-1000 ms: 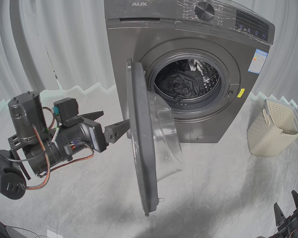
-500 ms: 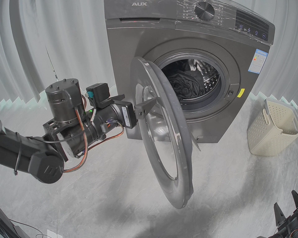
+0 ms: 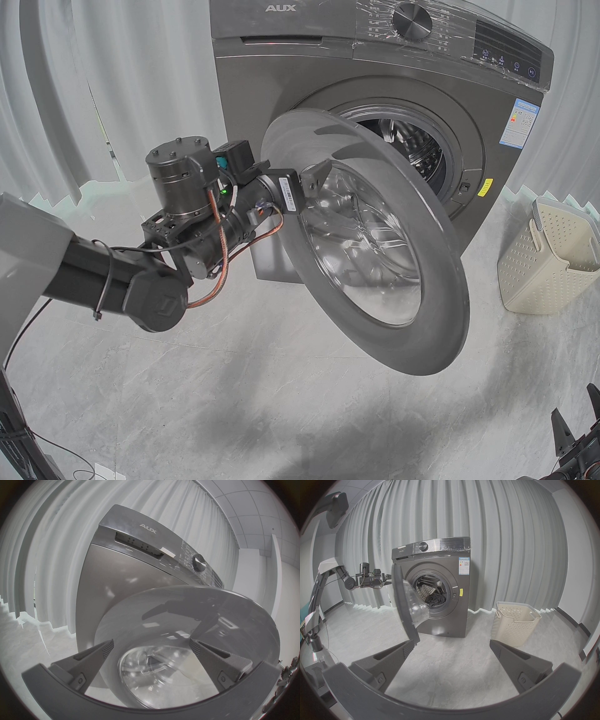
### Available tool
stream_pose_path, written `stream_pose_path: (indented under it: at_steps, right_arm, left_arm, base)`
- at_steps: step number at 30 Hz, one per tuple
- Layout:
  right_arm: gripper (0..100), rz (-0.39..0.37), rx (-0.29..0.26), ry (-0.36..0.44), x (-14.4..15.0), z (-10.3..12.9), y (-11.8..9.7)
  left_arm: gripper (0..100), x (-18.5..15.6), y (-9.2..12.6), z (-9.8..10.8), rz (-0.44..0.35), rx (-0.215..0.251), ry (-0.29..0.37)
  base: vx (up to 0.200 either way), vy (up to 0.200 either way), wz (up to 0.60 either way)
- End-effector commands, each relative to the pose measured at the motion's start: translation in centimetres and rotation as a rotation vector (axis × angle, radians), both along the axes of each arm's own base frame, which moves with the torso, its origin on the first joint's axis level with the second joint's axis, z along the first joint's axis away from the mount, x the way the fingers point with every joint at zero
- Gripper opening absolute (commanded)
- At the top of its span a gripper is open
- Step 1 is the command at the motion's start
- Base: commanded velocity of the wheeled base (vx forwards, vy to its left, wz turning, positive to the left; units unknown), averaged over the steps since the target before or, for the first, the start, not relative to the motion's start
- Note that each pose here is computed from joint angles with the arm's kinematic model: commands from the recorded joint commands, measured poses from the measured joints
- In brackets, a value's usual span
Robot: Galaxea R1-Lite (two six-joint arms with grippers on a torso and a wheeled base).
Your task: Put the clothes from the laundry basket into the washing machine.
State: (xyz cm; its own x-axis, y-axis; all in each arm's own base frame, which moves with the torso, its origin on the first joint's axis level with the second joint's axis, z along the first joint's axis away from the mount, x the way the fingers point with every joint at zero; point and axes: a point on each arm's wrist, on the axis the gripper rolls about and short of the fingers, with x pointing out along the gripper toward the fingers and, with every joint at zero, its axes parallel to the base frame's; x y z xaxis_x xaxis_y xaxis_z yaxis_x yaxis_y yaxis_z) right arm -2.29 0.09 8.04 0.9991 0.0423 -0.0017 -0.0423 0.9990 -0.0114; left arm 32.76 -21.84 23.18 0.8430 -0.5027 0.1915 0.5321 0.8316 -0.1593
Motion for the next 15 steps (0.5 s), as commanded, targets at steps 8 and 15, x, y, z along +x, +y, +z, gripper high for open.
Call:
stream_pose_path:
  at_steps: [8, 15]
  right_arm:
    - [100, 0.002, -0.001, 0.003, 0.0, -0.5, 0.0]
    - [100, 0.002, -0.001, 0.001, 0.0, -0.4, 0.0]
  left_arm:
    - [100, 4.0, -1.9, -0.9, 0.068, -0.062, -0.016]
    - [100, 4.0, -1.9, -0.8, 0.101, -0.087, -0.006]
  base:
    - [0.000, 0.000, 0.00]
    - [0.000, 0.000, 0.00]
